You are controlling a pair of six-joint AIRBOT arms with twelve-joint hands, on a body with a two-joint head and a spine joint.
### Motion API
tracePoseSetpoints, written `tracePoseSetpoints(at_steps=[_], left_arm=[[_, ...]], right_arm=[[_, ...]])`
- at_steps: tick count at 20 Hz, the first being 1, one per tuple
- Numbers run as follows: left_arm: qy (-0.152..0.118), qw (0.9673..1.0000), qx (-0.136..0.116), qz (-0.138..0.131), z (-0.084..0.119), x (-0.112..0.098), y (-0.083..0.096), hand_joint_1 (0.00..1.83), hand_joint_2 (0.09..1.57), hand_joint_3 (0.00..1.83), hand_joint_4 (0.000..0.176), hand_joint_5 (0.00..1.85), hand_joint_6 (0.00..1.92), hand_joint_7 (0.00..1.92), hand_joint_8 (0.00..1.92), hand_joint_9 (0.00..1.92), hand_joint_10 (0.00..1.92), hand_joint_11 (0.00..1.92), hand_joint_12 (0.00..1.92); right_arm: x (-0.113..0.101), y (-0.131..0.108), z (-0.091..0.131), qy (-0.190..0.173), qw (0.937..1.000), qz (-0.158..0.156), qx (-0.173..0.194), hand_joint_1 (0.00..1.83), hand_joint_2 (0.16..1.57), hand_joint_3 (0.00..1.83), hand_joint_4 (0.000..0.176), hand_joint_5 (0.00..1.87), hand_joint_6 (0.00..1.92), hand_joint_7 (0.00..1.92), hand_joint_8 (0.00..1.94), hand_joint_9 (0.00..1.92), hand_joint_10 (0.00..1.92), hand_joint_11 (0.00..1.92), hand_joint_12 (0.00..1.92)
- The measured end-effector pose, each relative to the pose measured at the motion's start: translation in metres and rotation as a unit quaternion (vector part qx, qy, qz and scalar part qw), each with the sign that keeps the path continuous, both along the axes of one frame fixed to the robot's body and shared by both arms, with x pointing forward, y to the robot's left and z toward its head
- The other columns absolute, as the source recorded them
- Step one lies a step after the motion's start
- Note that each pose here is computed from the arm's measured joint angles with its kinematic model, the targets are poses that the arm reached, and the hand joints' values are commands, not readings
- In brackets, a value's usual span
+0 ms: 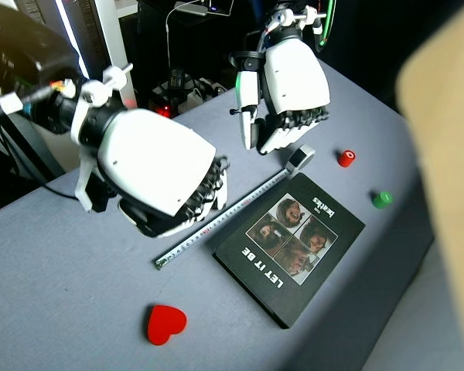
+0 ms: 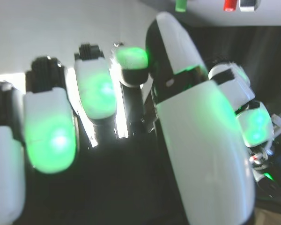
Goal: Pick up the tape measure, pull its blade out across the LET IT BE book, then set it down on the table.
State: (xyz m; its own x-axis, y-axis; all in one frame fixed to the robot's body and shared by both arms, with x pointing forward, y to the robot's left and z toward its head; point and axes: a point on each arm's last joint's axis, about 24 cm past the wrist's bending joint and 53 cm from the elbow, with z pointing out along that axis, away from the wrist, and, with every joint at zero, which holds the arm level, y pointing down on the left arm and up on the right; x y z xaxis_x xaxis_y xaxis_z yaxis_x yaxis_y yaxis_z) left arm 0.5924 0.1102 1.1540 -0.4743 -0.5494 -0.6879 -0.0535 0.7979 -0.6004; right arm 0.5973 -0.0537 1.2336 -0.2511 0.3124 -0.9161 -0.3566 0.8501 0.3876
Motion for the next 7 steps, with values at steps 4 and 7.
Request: tracePoseSetpoints(at_steps=[4,7], left_arm=[[0.005,0.9999,-0.006,0.007,-0.001,-0.0019,-0.0003,0.14,1.42,0.02,0.0,0.85,1.41,0.88,1.47,0.83,1.69,0.76,1.85],[0.001,0.9999,-0.011,0.009,0.0038,-0.0001,-0.0007,0.15,1.4,0.0,0.0,0.5,0.0,0.5,0.0,0.5,0.0,0.09,0.88]], right_arm=[[-0.0025,0.0026,0.0,0.0,1.0,0.003,0.0,0.85,1.23,0.0,0.176,1.19,1.89,1.24,1.94,1.36,1.92,1.42,1.92],[-0.0036,0.0037,-0.0007,0.001,0.9999,0.012,-0.003,0.97,1.21,0.0,0.176,1.45,1.92,1.6,1.94,1.8,1.92,1.92,1.92]])
